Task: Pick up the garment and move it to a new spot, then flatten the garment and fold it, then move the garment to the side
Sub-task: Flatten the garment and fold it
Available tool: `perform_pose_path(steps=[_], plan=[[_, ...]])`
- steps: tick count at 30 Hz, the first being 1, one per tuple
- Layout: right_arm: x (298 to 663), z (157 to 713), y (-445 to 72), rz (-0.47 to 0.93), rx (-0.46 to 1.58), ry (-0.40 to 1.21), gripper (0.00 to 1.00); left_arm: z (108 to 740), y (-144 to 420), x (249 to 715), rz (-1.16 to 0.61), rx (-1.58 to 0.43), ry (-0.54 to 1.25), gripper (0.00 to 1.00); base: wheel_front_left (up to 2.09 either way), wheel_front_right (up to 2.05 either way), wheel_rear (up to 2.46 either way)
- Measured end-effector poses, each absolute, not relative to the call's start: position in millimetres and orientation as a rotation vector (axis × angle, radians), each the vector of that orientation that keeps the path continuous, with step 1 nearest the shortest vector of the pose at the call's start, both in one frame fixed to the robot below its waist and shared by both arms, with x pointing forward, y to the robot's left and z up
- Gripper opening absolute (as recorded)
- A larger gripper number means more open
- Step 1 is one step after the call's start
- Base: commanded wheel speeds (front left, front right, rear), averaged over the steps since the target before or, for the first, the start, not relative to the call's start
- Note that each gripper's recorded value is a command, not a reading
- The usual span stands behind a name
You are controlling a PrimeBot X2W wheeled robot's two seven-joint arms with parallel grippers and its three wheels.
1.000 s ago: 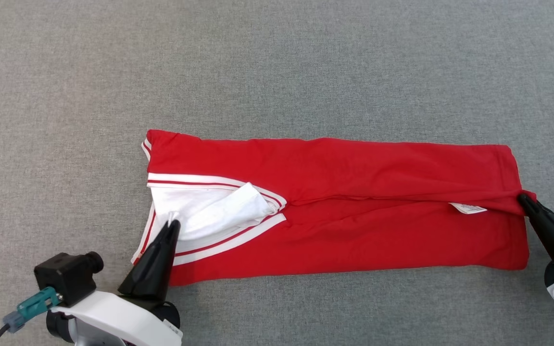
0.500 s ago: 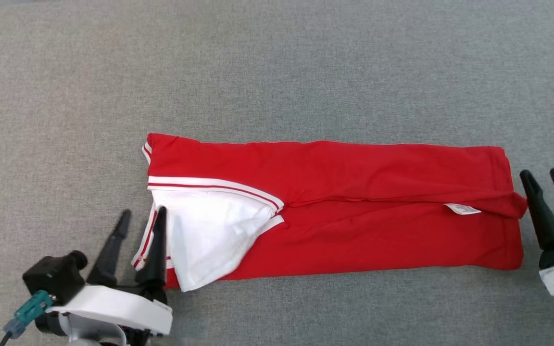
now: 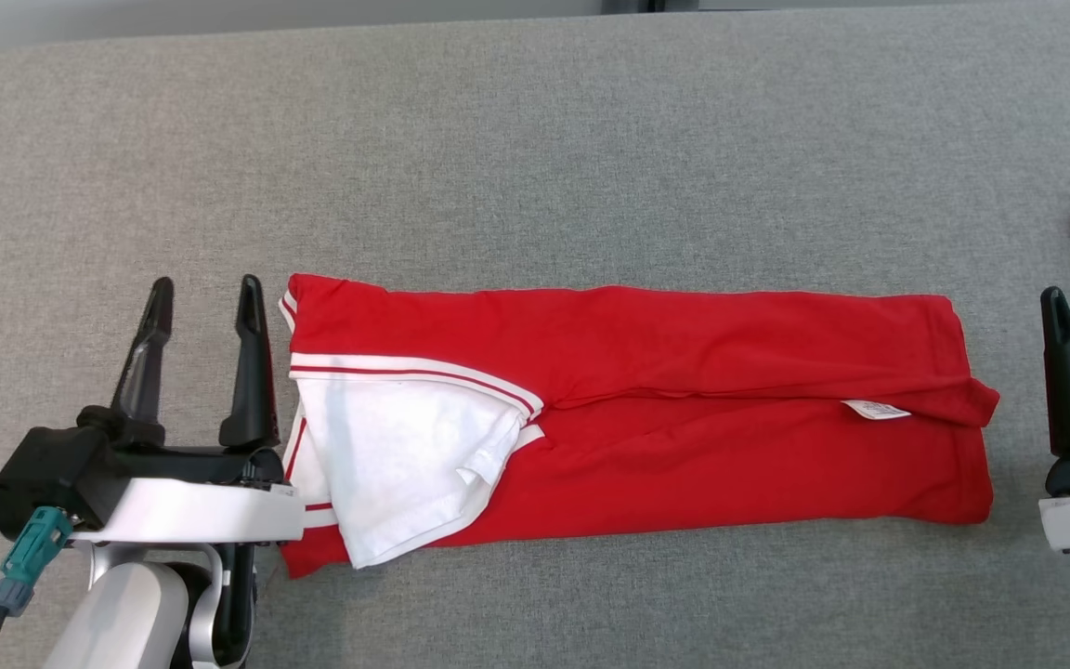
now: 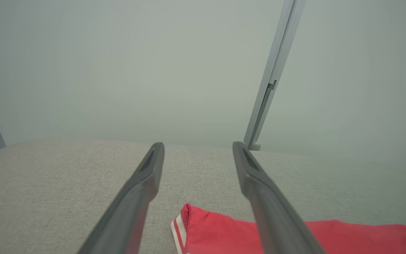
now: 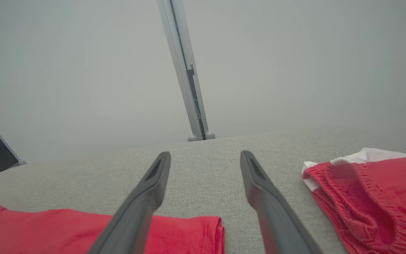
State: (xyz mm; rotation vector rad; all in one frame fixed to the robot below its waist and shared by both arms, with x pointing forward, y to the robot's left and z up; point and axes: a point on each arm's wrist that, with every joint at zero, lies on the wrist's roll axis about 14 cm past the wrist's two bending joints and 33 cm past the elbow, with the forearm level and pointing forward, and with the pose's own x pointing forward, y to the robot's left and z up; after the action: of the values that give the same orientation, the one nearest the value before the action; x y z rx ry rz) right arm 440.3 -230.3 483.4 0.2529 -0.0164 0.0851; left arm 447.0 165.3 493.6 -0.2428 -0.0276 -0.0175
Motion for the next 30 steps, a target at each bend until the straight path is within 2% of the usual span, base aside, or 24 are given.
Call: perform_pose_path(steps=[7, 18, 30], plan=[[430.0, 480.0, -229.5, 0.081, 0.182, -0.003, 1.0, 502.7, 171.7, 445.3, 0.004, -0.173, -0.07, 1.0, 0.0, 0.0, 0.0], [407.8, 464.0, -226.3, 0.074, 0.162, 0.056, 1.0, 466.6, 174.6, 411.1, 0.02, -0.153, 0.042, 1.0, 0.0, 0.0, 0.0], [401.5, 459.3, -225.0, 0.073, 0.168, 0.074, 1.0, 463.0, 178.1, 406.8, 0.018, -0.148, 0.048, 1.0, 0.0, 0.0, 0.0]])
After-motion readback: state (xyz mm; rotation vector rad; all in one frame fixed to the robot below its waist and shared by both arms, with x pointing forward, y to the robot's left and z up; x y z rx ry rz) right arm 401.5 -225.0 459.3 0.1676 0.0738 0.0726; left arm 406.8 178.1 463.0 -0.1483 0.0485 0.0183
